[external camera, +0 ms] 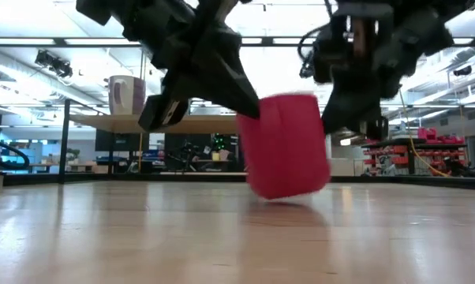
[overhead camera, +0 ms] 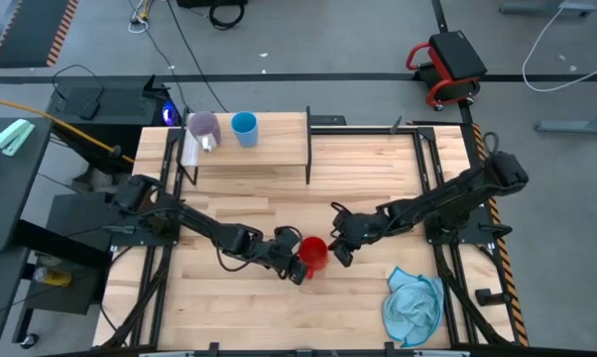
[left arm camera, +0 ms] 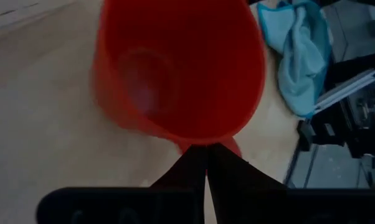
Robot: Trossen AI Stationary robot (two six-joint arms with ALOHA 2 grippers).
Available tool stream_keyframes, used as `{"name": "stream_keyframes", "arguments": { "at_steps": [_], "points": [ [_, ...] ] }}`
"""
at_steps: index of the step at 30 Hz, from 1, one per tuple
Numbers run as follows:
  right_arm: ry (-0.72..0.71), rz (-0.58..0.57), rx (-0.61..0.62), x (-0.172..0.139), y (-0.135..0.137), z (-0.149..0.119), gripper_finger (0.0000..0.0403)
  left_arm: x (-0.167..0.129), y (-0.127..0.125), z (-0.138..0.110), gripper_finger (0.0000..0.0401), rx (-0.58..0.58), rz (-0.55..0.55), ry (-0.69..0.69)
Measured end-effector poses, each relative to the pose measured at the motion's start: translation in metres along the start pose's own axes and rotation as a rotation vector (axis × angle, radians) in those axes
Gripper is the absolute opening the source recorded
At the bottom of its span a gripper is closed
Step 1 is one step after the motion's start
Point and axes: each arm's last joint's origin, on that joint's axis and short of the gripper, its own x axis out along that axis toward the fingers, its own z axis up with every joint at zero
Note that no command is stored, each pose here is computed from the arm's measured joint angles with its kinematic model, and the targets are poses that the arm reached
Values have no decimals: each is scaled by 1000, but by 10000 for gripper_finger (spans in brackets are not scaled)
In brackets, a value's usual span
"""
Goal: Stack small to large cups/mugs on shelf
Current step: Put the red mug on the shelf
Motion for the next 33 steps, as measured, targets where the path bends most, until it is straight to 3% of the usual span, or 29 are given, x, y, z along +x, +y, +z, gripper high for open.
{"name": "stream_keyframes", "arguments": {
  "at_steps": [5,9,15,24,30,33],
  "points": [
    [-86,107,-25,-41,14,12,9,-14,-6,6,20,0,-13,-16],
    [-244,181,-51,-80,20,25,9,-27,-9,10,14,6,4,-30],
    [-356,180,-68,-104,11,40,10,-38,-8,12,18,5,46,-52],
    [-156,86,-39,-92,2,23,9,-38,-2,9,16,-15,104,-28],
    [-30,-20,-14,-98,6,-8,5,-35,4,9,16,-4,164,-42],
    [44,-21,3,-95,17,-30,4,-31,9,15,22,-9,199,-96]
  ]
}}
